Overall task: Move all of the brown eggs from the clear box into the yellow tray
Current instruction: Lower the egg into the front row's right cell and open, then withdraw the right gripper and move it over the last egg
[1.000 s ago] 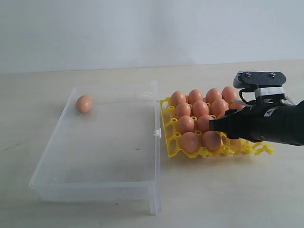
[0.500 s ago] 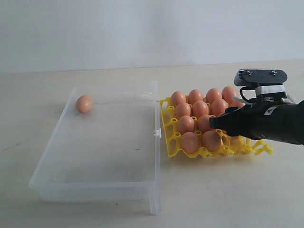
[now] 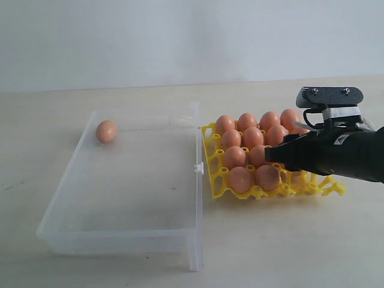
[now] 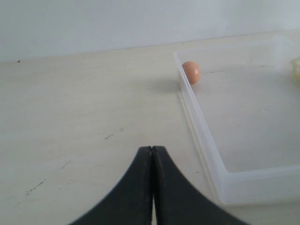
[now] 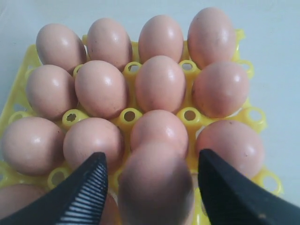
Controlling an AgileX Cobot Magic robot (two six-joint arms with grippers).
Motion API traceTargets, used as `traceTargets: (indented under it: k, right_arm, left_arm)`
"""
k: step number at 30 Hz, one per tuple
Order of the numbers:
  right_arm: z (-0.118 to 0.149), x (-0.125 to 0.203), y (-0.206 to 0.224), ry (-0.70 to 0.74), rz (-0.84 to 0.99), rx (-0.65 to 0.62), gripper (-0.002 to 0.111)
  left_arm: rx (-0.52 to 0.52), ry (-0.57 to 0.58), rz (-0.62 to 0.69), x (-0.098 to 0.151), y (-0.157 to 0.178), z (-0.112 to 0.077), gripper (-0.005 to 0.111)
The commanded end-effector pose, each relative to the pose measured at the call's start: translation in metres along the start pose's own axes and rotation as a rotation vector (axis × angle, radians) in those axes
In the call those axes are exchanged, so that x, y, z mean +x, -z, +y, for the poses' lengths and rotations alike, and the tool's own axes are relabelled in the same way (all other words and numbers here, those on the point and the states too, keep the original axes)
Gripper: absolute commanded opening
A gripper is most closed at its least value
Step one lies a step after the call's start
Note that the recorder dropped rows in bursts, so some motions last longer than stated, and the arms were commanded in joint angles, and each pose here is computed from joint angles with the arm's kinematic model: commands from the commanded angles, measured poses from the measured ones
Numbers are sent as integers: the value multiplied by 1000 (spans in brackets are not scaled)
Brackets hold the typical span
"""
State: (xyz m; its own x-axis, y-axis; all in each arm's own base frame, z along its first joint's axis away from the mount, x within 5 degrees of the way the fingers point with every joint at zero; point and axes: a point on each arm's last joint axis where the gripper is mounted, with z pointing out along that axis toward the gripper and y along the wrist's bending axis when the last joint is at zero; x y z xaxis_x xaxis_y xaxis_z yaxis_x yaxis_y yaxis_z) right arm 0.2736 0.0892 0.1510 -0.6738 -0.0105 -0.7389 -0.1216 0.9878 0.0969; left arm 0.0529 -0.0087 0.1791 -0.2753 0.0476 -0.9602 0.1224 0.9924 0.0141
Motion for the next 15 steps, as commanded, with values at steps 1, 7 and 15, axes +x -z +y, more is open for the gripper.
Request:
traceTargets:
  k: [1, 7, 15]
  right_arm:
    - [0, -1, 0, 18, -21, 2, 63]
    - [0, -1, 0, 18, -21, 2, 63]
    - [1, -9, 10, -14, -43, -8, 63]
  left_arm:
    - [-3, 3, -19, -2, 1, 0, 0]
    - [-3, 3, -19, -2, 1, 0, 0]
    - [-3, 3, -19, -2, 1, 0, 0]
